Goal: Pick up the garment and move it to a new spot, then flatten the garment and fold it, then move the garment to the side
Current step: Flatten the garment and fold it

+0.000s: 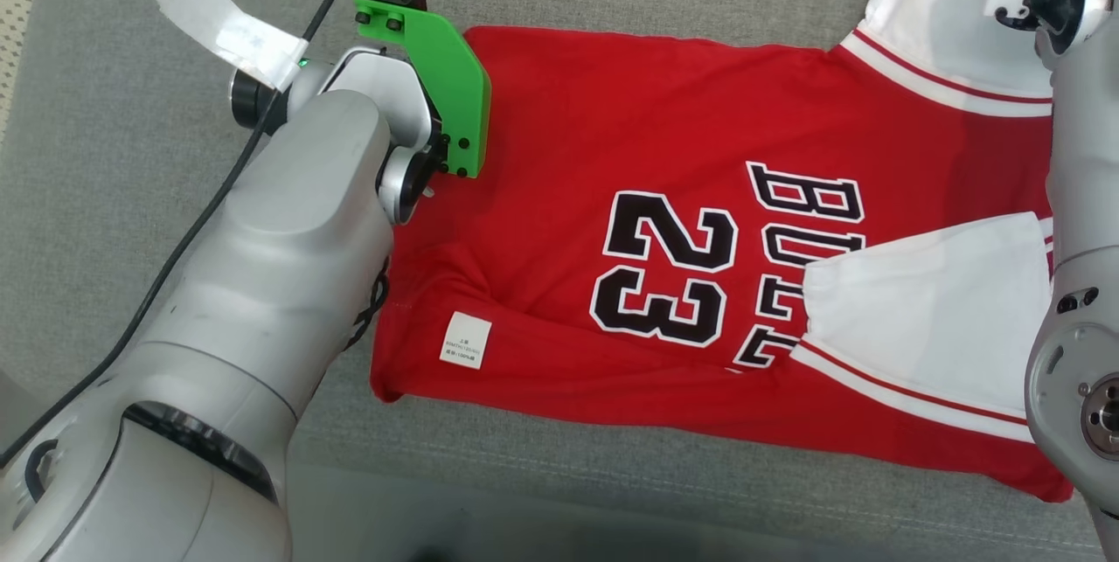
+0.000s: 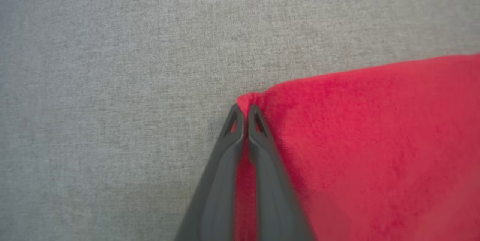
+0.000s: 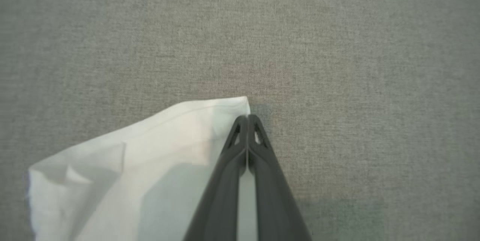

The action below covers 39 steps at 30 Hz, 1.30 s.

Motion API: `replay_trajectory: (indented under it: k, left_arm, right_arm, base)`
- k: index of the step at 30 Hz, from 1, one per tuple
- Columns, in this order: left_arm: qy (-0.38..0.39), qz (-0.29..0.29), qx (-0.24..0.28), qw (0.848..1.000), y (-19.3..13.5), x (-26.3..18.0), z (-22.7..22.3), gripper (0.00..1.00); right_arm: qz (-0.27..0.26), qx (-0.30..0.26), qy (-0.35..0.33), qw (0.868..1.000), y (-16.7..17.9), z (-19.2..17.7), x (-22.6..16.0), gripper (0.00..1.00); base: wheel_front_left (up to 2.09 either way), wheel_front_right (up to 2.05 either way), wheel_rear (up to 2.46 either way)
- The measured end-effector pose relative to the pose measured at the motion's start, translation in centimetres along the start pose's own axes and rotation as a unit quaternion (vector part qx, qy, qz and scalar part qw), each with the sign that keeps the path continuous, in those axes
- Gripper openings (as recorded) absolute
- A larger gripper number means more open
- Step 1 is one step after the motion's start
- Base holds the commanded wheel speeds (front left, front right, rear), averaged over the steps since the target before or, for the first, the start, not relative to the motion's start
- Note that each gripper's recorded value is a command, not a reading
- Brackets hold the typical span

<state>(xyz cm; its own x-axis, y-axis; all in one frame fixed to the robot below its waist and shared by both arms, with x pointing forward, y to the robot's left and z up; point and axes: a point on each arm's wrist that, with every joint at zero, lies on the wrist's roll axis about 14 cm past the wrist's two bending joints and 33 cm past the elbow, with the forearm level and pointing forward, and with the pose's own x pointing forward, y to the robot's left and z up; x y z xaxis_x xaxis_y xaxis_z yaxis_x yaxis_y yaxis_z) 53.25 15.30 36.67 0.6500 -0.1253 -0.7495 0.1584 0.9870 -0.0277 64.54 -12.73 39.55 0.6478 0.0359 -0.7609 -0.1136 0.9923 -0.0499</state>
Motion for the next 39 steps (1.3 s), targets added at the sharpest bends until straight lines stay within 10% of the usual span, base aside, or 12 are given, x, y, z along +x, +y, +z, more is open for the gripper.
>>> replay_trajectory:
  k: [24, 39]
  left_arm:
    - [-0.129, -0.009, 0.031, 0.991, -1.2, -4.8, 5.2, 0.00]
    - [-0.187, -0.019, 0.042, 0.981, -1.4, -7.2, 0.8, 0.00]
  right_arm:
    - [0.072, -0.045, -0.139, 0.987, 1.9, 4.6, -8.5, 0.00]
    - [0.115, -0.062, -0.117, 0.985, -0.4, -4.2, -14.9, 0.00]
  base:
    - [0.00, 0.00, 0.00]
    - [0.00, 0.00, 0.00]
